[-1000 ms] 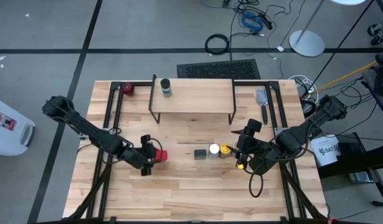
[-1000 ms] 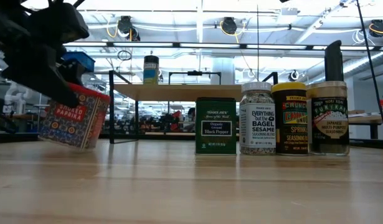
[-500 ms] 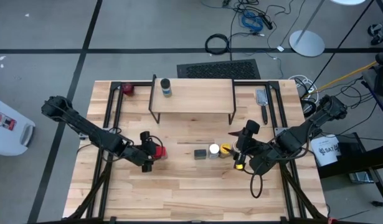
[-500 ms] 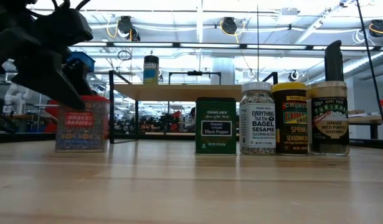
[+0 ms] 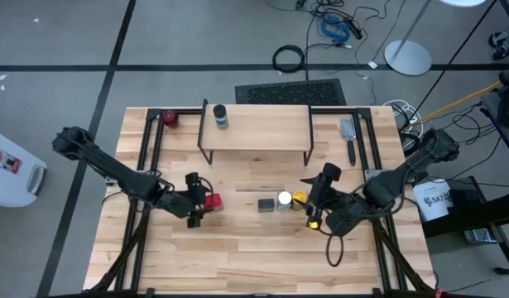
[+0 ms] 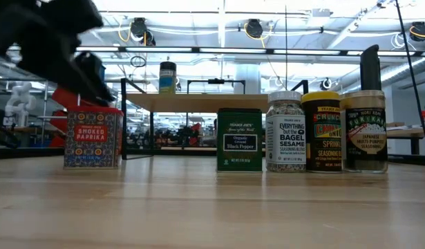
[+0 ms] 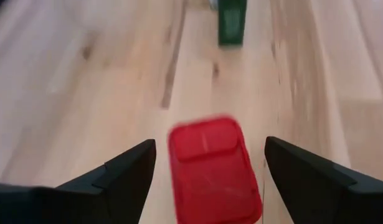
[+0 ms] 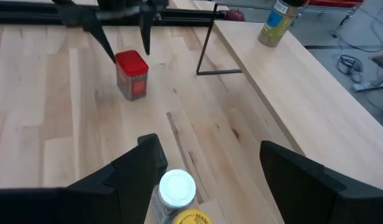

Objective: Shelf spices
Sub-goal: Remove the black seasoning bottle from the shelf

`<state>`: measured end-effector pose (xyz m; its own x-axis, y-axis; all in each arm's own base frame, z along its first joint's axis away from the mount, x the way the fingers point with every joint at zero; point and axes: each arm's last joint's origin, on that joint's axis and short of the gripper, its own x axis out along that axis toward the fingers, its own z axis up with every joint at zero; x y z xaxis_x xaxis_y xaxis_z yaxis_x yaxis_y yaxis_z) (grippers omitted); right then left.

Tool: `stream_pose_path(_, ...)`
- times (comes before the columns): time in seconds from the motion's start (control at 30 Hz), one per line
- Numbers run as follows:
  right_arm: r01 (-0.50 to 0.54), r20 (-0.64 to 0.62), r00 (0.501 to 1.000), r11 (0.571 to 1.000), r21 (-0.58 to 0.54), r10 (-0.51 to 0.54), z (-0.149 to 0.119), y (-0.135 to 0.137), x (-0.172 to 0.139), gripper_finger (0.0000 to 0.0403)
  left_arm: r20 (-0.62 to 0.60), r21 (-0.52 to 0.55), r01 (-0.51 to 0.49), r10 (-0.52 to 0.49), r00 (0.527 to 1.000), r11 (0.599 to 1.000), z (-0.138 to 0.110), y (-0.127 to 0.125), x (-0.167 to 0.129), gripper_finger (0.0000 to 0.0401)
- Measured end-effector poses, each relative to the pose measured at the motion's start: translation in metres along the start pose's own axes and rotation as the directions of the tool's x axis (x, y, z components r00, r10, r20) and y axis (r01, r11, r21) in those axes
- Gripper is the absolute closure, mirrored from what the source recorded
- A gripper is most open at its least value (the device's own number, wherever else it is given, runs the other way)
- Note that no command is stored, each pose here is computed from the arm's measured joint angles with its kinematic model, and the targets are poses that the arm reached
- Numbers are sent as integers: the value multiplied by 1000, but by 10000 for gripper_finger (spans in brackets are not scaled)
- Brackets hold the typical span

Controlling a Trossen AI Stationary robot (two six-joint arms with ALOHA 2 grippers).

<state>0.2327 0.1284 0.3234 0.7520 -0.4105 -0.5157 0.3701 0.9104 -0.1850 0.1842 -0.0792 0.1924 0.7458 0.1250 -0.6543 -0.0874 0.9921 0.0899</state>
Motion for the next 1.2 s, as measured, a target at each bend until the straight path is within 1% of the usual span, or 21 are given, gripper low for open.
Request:
stream_pose_path(0.1,20,12,1000,1000,-16,-20,4,3,14,135,63,-13,-33,34,997,999,15,3,-13,90)
stream_pose_path(0.17,26,36,999,999,-34,-25,11,3,23,135,124,-1,-63,62,990,998,28,5,-23,90)
stream_pose_path(0.27,-1,87,996,999,-35,4,30,-11,40,135,227,0,-157,153,962,988,51,10,-41,90)
stream_pose_path(0.33,-43,125,991,998,-36,47,46,-28,51,135,281,-32,-250,249,927,968,67,16,-55,90)
stream_pose_path(0.4,-93,177,979,995,-41,98,65,-49,62,135,323,-71,-311,316,892,948,83,21,-71,90)
stream_pose_path(0.5,-162,263,950,986,-42,167,89,-88,77,135,363,-133,-332,358,860,934,101,30,-96,90)
stream_pose_path(0.57,-182,323,928,983,-34,183,100,-115,89,135,385,-160,-323,360,850,933,108,35,-110,91)
stream_pose_path(0.7,-187,398,900,982,-22,180,112,-160,111,135,398,-179,-314,360,844,933,108,44,-127,91)
stream_pose_path(0.77,-189,399,898,981,-28,185,116,-176,122,135,387,-177,-319,364,847,931,104,47,-131,91)
stream_pose_path(0.83,-183,398,900,983,-22,176,123,-190,135,135,369,-183,-344,388,844,921,99,50,-133,91)
stream_pose_path(0.9,-182,393,903,983,-14,173,129,-200,147,135,356,-181,-393,433,828,901,96,54,-135,91)
stream_pose_path(0.97,-200,392,900,980,-22,192,136,-206,159,135,340,-186,-466,502,795,865,93,57,-137,91)
stream_pose_path(1.03,-222,384,896,974,-49,223,141,-208,172,135,330,-186,-506,539,775,842,90,60,-139,91)
stream_pose_path(1.1,-240,372,893,967,-84,254,146,-207,187,135,325,-184,-513,544,774,839,88,62,-141,91)
stream_pose_path(1.2,-269,317,900,954,-135,299,148,-203,214,135,316,-194,-520,555,770,832,87,64,-141,91)
